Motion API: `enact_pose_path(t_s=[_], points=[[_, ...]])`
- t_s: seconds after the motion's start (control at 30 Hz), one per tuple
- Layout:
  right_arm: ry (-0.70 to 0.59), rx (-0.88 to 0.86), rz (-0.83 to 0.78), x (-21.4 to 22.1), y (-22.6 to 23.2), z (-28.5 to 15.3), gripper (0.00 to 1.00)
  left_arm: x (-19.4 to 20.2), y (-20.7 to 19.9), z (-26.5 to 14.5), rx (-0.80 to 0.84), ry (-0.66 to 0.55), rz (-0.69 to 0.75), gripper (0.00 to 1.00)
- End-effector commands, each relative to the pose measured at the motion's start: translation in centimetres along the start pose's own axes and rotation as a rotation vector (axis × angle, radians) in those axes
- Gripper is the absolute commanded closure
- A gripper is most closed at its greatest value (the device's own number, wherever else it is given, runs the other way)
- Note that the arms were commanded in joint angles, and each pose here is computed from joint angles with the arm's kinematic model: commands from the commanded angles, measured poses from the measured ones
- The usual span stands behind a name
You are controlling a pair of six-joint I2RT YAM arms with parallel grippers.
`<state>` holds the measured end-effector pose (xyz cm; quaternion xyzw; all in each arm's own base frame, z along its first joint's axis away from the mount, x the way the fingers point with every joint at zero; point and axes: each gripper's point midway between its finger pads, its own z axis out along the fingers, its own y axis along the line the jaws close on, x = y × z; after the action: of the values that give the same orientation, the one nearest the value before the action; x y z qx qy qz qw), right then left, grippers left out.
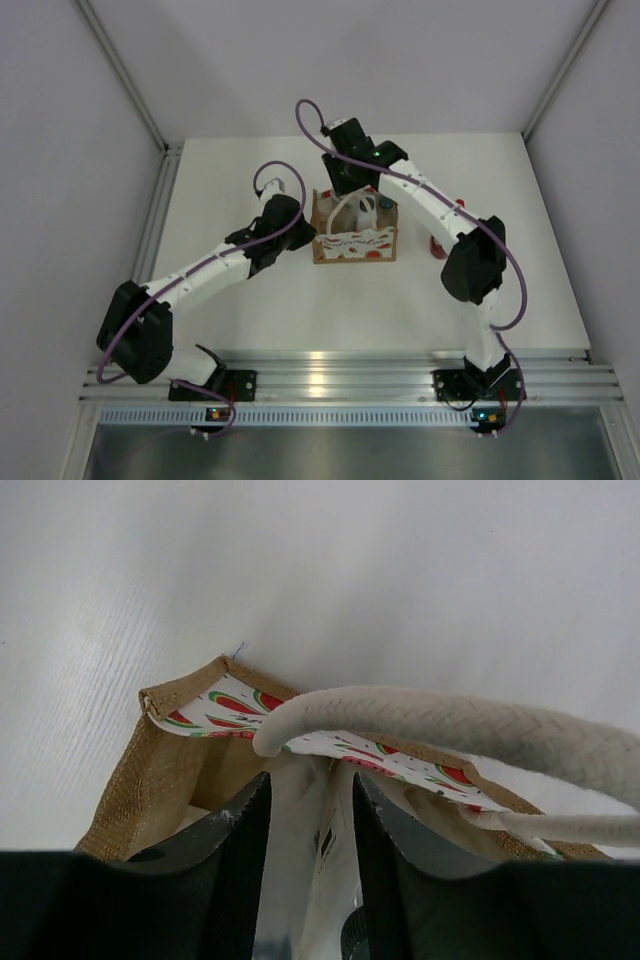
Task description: Take the personal care products out of the canvas bag
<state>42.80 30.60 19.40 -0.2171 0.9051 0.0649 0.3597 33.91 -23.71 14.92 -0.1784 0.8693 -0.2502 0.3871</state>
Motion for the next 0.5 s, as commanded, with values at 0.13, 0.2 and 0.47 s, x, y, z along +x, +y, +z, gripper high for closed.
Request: enact_pose_path(t_s=[0.13,0.2,0.47], points=[[-0.129,0.040,0.026,-3.1,-0.5,-4.6,0.62,1.1,1.9,0.5,-0.079,0.041,0.020,1.00],[-0.172,0.028,0.033,-3.9,-0.3,-5.5,0.62,1.1,1.9,0.5,-0.079,0.041,0.020,1.00],[-0.126,-0.051,-0.031,-2.2,1.5,-5.3,0.62,1.2,2.0,0.6,-0.081,0.044,0.020,1.00]])
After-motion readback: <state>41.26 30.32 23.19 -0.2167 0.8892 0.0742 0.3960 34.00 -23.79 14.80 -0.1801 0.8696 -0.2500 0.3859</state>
